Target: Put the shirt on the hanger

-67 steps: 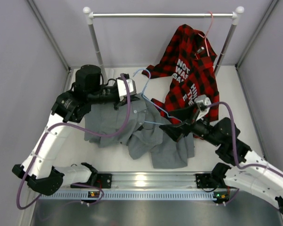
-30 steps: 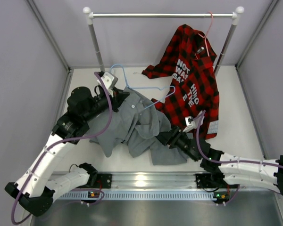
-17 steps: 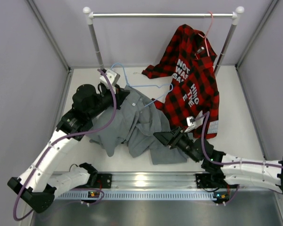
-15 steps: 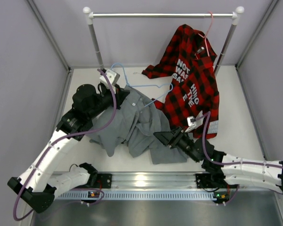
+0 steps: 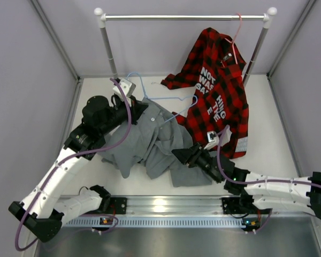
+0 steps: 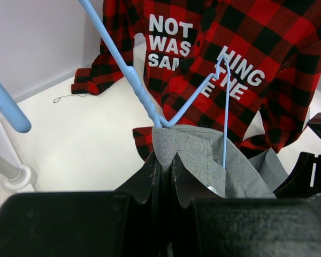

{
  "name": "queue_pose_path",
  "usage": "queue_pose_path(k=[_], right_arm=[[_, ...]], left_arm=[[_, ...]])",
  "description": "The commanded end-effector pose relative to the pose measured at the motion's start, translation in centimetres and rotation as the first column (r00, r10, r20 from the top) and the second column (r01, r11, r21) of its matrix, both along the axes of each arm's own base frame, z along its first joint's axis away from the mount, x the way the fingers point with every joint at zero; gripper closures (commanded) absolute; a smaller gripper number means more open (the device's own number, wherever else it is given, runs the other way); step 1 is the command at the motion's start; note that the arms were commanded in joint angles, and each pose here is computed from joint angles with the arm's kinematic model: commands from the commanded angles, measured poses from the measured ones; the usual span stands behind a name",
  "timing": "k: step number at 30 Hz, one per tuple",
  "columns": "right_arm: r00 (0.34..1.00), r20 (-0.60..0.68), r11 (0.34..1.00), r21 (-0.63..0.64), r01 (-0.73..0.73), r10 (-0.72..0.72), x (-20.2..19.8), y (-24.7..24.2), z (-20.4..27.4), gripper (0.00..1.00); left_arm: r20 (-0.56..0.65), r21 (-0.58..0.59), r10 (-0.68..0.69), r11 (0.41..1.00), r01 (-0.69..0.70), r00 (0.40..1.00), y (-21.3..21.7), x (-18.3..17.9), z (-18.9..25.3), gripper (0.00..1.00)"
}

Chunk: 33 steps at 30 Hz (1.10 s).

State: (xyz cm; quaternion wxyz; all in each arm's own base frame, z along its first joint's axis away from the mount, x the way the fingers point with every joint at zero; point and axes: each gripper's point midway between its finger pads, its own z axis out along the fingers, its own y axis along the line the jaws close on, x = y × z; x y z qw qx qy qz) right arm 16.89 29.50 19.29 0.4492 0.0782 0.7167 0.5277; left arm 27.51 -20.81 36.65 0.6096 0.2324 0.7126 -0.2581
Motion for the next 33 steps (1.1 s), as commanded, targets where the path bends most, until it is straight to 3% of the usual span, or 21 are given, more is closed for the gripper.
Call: queue_pose_path(k=[1, 6, 9, 17, 20, 25, 28, 33], right_arm=[[0.996, 0.08, 0.995, 0.096, 0.041, -0.048, 1.3, 0.6, 5.1, 0.62], [0.99, 0.087, 0.991, 0.076, 0.107, -0.114, 3.4, 0.0, 5.3, 0.78], [0.986, 0.092, 0.991, 0.036, 0.133, -0.136, 4.3, -0.2, 5.2, 1.0], [0.969, 0.091, 0.967, -0.094, 0.237, -0.229, 9.5, -6.2, 6.3, 1.0], [0.977, 0.074, 0.956, -0.204, 0.21, -0.199, 11.1, -7.6, 5.7, 1.0], [0.983, 0.096, 0.945, -0.276, 0.177, -0.156, 12.7, -8.2, 8.2, 1.0], [0.984, 0.101, 0.923, -0.343, 0.175, -0.149, 13.3, -8.7, 9.2, 1.0], [0.988, 0.118, 0.915, -0.381, 0.134, -0.096, 12.9, -8.1, 11.2, 1.0]], left_arm=[[0.078, -0.083, -0.023, 0.996, 0.029, 0.997, -0.4, -0.5, 3.0, 1.0], [0.085, -0.091, -0.03, 0.995, 0.037, 0.996, -0.1, -1.2, 3.1, 1.0], [0.087, -0.097, -0.04, 0.994, 0.048, 0.995, -0.1, -1.5, 3.2, 1.0], [0.138, -0.021, -0.09, 0.995, 0.094, 0.986, 1.0, -4.1, 3.2, 1.0], [0.146, 0.009, -0.139, 0.99, 0.139, 0.98, 1.2, -5.5, 2.3, 1.0], [0.168, 0.056, -0.141, 0.99, 0.133, 0.976, 2.2, -6.6, 1.4, 1.0], [0.123, 0.116, -0.136, 0.986, 0.122, 0.983, 3.0, -7.0, -0.1, 1.0], [0.113, 0.171, 0.032, 0.984, -0.051, 0.993, 5.7, -5.3, -1.6, 1.0]])
